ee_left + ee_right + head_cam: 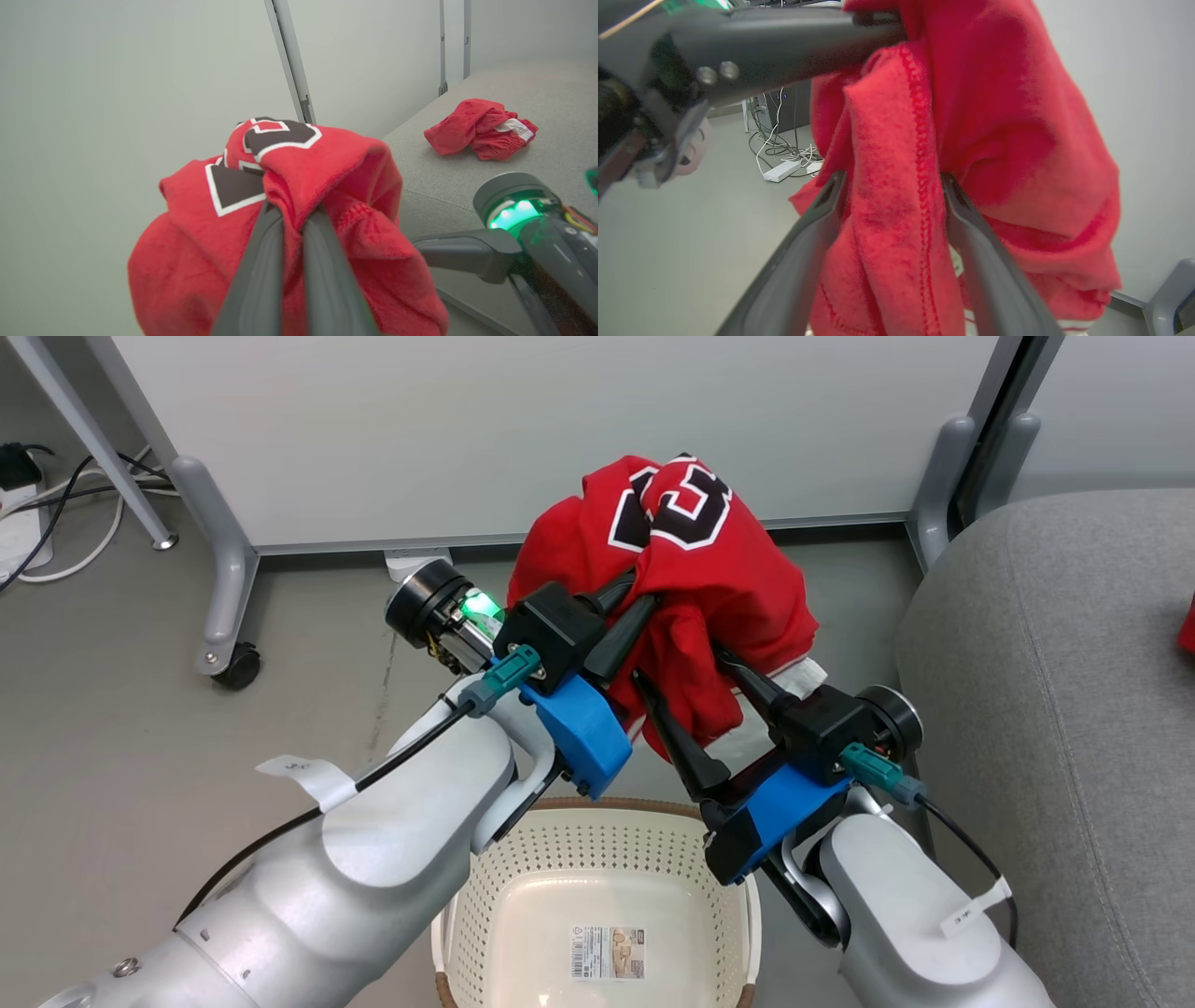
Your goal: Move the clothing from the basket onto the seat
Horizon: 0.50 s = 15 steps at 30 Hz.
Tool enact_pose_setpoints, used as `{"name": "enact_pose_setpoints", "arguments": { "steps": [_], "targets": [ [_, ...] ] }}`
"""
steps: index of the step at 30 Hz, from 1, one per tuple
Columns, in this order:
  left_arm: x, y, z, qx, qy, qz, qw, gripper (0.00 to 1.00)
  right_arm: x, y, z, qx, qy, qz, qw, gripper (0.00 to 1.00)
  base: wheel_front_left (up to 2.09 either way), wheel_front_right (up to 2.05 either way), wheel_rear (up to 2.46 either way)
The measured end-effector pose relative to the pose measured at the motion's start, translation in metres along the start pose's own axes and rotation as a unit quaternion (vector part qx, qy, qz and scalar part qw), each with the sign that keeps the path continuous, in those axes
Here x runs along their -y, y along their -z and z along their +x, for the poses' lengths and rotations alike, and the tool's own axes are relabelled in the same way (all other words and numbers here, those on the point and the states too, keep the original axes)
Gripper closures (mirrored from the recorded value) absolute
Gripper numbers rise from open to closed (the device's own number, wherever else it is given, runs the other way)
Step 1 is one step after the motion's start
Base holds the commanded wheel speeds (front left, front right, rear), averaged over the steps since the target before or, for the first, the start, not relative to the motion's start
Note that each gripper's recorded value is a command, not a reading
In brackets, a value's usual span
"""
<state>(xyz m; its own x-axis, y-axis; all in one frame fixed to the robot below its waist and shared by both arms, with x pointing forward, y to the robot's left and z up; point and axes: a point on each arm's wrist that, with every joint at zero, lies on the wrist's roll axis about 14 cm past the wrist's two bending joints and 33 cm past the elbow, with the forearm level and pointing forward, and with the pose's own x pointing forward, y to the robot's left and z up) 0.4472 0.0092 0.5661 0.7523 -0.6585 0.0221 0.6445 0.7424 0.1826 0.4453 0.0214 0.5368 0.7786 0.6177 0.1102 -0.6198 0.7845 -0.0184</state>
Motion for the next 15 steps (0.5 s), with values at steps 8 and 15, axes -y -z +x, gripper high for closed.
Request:
{"name": "enact_pose_setpoints", "arguments": {
  "steps": [8,15],
  "targets": [
    [-0.0016,0.0016,-0.0002,0.0,-0.001,0.0,1.0,1.0,-0.0001,0.0053,0.0079,-0.012,-0.004,0.018,1.0,1.0,0.0,0.0,0.0],
    [-0.0014,0.0033,0.0014,0.0,0.0,0.0,1.0,1.0,0.0025,0.0057,0.0066,-0.014,-0.002,0.016,1.0,1.0,0.0,0.0,0.0]
  ]
}}
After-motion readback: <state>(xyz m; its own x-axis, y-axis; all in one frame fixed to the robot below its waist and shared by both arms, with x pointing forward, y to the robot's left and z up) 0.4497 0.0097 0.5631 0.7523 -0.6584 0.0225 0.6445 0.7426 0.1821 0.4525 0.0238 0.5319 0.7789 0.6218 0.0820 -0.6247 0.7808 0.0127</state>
